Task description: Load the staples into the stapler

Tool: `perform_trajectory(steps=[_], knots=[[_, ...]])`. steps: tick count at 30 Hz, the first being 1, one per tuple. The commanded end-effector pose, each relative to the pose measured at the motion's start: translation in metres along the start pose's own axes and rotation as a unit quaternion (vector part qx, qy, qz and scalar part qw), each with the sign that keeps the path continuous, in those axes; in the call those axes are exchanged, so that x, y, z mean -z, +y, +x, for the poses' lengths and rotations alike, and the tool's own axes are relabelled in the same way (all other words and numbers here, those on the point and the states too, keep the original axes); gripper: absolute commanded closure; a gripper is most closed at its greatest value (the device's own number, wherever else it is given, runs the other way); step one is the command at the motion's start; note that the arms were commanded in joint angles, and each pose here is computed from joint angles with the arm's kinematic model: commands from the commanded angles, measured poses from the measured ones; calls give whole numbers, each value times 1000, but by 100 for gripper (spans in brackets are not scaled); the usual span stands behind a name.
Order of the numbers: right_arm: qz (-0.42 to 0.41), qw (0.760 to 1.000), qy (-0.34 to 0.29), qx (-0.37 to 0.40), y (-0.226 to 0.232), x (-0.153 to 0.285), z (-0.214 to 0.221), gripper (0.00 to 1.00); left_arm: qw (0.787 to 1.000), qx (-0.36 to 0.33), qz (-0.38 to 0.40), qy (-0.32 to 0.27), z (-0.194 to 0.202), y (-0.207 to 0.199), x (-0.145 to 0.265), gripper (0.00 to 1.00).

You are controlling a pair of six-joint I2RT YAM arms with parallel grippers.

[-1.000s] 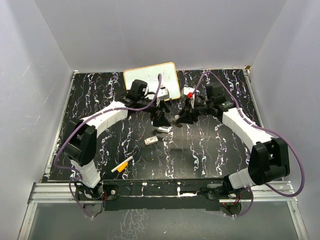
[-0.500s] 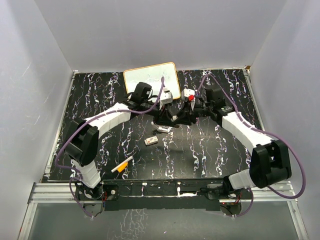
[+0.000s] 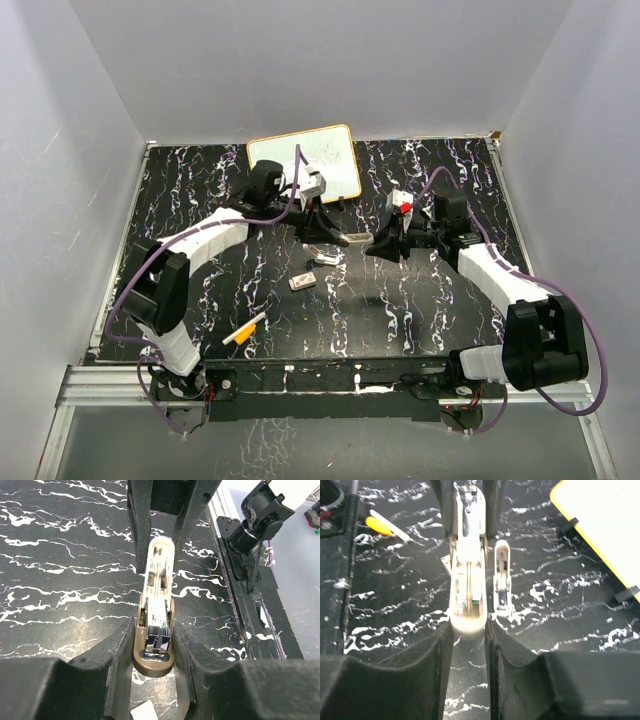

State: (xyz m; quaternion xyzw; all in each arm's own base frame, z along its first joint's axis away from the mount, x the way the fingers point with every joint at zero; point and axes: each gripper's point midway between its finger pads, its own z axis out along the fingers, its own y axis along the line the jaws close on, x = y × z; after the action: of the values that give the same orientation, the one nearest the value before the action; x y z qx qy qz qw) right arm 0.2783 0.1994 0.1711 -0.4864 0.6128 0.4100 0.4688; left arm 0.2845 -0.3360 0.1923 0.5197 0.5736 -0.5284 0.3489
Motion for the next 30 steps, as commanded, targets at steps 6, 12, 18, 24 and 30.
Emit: perform_trajectory(steps=[6,12,18,24,30], knots=[[47,998,34,6,-13,17,-8,33,996,-71,-50,18,-4,12,17,100],[91,994,65,-12,-22,27,-8,15,992,-88,-67,65,29,22,-11,100],[311,943,95,-63,-77,78,-18,14,992,-43,-85,80,60,38,-63,100],[452,881,62,-124,-117,167,-20,14,994,-2,-86,71,93,45,-102,100],[440,884,61,-144,-113,165,-1,15,992,16,-95,77,119,48,-117,98]])
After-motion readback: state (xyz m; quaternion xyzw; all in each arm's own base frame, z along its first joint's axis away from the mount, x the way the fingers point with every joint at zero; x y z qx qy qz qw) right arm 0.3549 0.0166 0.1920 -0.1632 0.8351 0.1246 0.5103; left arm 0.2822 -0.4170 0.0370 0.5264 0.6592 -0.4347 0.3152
